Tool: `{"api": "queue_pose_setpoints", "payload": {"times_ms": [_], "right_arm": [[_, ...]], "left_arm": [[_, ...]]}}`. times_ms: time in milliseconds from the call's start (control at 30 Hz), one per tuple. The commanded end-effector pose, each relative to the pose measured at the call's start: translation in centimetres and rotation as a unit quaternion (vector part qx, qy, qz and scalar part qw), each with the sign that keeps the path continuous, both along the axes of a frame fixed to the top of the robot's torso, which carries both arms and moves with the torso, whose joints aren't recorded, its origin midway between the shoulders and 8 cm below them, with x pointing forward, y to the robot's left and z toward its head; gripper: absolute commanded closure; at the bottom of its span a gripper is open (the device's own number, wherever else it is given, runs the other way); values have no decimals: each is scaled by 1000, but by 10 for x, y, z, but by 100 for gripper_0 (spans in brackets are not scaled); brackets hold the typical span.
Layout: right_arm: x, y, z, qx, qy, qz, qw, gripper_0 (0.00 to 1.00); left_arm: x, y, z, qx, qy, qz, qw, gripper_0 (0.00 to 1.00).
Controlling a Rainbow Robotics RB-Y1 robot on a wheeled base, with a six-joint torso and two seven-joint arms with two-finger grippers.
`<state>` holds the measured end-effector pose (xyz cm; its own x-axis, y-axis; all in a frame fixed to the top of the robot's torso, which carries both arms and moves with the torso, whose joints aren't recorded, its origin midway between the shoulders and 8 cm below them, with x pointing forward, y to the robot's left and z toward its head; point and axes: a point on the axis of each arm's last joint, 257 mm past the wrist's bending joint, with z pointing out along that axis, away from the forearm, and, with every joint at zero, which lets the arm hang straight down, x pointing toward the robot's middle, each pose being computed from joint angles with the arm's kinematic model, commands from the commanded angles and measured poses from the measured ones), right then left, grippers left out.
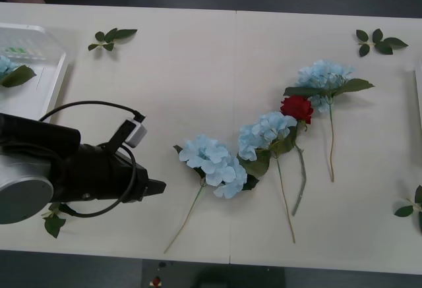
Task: Put the red flowers into the right box and the blue flowers into the left box
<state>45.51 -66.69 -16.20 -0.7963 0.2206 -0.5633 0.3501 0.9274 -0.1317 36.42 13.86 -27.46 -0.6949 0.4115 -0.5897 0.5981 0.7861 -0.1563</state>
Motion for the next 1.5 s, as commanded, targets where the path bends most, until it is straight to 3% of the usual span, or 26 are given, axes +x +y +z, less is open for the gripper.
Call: {"api": "queue_pose_setpoints", "payload": {"times_ms": [33,333,367,400,467,500,700,900,1267,1500], "right_arm": [[-5,-34,25,-40,-10,-35,999,100],[-10,-38,-12,-32,7,-72,997,100],[-10,-38,-14,-32,8,-71,997,94],[-9,-37,-15,-32,7,-69,997,56],[-9,-36,-16,-31,7,-68,997,3],[-8,-35,-16,-29,6,-67,997,0],[5,-11,-13,-5,-3,-34,999,0],[19,51,5,30,12,67,997,0],[33,206,8,108,21,229,967,0],[45,278,-25,135,27,272,952,0]], "left_arm": [[16,-15,0,16,-26,-27,999,0],[24,-55,-29,32,-8,-59,998,0],[25,-59,-32,31,-6,-60,998,0],[28,-64,-35,31,-7,-61,998,0],[31,-73,-45,29,-6,-65,997,0],[33,-81,-49,25,-9,-70,997,0],[37,-99,-70,21,-16,-84,996,0],[30,-104,-78,38,-18,-105,994,0],[28,-120,-77,59,-39,-138,988,0],[29,-132,-76,70,-56,-153,984,23]]}}
